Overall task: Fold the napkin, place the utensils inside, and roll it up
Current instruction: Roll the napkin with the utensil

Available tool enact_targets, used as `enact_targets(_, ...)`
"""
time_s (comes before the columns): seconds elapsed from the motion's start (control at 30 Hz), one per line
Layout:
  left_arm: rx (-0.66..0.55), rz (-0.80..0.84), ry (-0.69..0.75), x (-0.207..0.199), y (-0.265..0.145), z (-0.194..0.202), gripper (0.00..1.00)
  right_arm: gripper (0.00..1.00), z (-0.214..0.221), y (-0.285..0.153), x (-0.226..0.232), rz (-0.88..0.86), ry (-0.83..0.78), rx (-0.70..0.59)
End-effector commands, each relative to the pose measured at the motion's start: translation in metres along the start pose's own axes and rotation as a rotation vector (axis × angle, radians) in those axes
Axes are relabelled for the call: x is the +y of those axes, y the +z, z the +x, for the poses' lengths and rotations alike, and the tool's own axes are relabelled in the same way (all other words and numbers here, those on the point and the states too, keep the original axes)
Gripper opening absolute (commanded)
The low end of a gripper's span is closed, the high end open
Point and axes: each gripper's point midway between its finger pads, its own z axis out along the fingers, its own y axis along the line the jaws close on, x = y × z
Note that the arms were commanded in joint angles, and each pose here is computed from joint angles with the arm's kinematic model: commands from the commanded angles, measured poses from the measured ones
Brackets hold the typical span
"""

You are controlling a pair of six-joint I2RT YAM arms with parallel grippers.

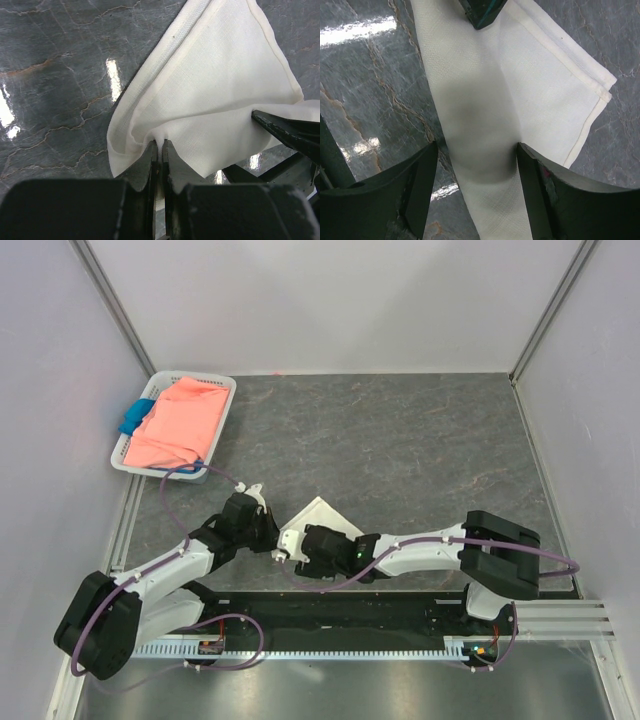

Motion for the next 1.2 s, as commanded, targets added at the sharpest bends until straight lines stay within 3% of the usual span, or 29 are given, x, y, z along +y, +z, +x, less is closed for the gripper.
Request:
enact_targets(0.0,0.006,-0.002,0.045,0.0,0.0,-0.002,0.02,0.72,0.002,0.008,0.005,-0.04,-0.008,0.024)
enact_targets(0.23,-0.009,0.026,0.057,-0.006,-0.002,-0.006,0.04,0.55,0.028,0.009,0.026,-0.169,0.031,0.148)
enact_targets(0.3,-0.021,0.069,0.073,-0.014,-0.004,-0.01,0.11,0.5,0.031,0.009,0.037,-0.226,0.06,0.174)
enact_targets(0.4,-0.04,0.092,0.079,-0.021,-0.008,-0.015,0.31,0.47,0.045,0.005,0.048,-0.297,0.089,0.264)
enact_targets(0.43,-0.053,0.094,0.08,-0.022,-0.01,-0.018,0.46,0.47,0.042,0.004,0.052,-0.331,0.103,0.268)
enact_targets(0.53,-0.089,0.062,0.066,-0.018,-0.016,-0.023,0.62,0.44,0.043,0.0,0.056,-0.382,0.154,0.286)
enact_targets(0.63,-0.124,-0.002,0.042,-0.006,-0.021,-0.026,0.71,0.43,0.04,-0.004,0.055,-0.44,0.236,0.275)
enact_targets(0.87,-0.217,-0.055,0.013,0.005,-0.034,-0.034,0.76,0.41,0.036,-0.01,0.051,-0.57,0.393,0.266)
enact_targets(1.17,-0.243,0.069,0.04,-0.01,-0.039,-0.029,0.77,0.41,0.039,-0.016,0.047,-0.696,0.534,0.305)
